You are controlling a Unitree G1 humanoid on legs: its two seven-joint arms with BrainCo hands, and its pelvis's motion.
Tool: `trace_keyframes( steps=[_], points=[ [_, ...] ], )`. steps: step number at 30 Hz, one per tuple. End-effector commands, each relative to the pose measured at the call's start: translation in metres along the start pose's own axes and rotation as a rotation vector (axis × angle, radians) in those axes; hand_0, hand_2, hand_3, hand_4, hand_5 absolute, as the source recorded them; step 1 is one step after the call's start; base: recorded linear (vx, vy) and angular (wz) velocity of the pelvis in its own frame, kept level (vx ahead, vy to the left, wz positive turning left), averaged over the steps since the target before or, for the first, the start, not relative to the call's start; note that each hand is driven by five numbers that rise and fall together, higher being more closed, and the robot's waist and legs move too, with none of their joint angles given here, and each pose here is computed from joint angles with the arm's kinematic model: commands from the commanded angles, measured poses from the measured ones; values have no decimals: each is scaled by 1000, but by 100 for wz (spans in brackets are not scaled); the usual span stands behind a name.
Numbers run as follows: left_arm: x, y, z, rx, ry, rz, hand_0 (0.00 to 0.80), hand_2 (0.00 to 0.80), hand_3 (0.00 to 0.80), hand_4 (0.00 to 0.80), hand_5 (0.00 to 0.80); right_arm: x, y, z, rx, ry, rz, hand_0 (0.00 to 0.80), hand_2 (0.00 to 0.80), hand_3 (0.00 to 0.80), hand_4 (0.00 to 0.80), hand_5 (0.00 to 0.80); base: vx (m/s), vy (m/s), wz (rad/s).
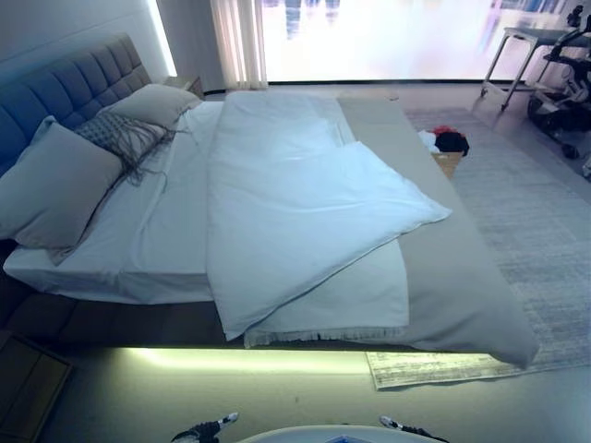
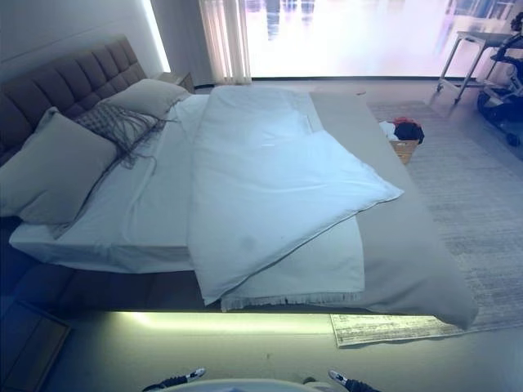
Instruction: Make the bed neatly
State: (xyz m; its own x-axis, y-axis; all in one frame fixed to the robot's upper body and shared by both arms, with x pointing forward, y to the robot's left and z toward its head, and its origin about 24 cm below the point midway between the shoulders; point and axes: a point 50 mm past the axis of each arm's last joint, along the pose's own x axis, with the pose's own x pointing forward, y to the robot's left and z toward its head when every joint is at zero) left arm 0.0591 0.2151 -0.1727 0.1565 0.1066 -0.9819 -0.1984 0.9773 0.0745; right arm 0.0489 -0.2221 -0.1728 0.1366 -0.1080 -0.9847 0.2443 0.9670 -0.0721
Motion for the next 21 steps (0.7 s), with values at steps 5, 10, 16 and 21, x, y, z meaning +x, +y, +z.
trace_keyframes(
  steps=[5, 10, 16, 21],
  points=[
    [2, -20, 8, -94, -10, -23, 0, 0, 0, 0, 0, 2, 18, 10, -35, -3, 21, 0, 0, 0, 0, 0, 0, 0, 0],
    [2, -22, 15, -66, -32, -14, 0, 0, 0, 0, 0, 2, 18, 17, -53, -20, 1, 0, 0, 0, 0, 0, 0, 0, 0],
    [2, -21, 8, -54, -7, -2, 0, 0, 0, 0, 0, 2, 20, 16, -60, -20, -6, 0, 0, 0, 0, 0, 0, 0, 0],
    [2, -20, 5, -41, -1, 3, 0, 0, 0, 0, 0, 2, 21, 14, -62, -15, -10, 0, 0, 0, 0, 0, 0, 0, 0]
  ],
)
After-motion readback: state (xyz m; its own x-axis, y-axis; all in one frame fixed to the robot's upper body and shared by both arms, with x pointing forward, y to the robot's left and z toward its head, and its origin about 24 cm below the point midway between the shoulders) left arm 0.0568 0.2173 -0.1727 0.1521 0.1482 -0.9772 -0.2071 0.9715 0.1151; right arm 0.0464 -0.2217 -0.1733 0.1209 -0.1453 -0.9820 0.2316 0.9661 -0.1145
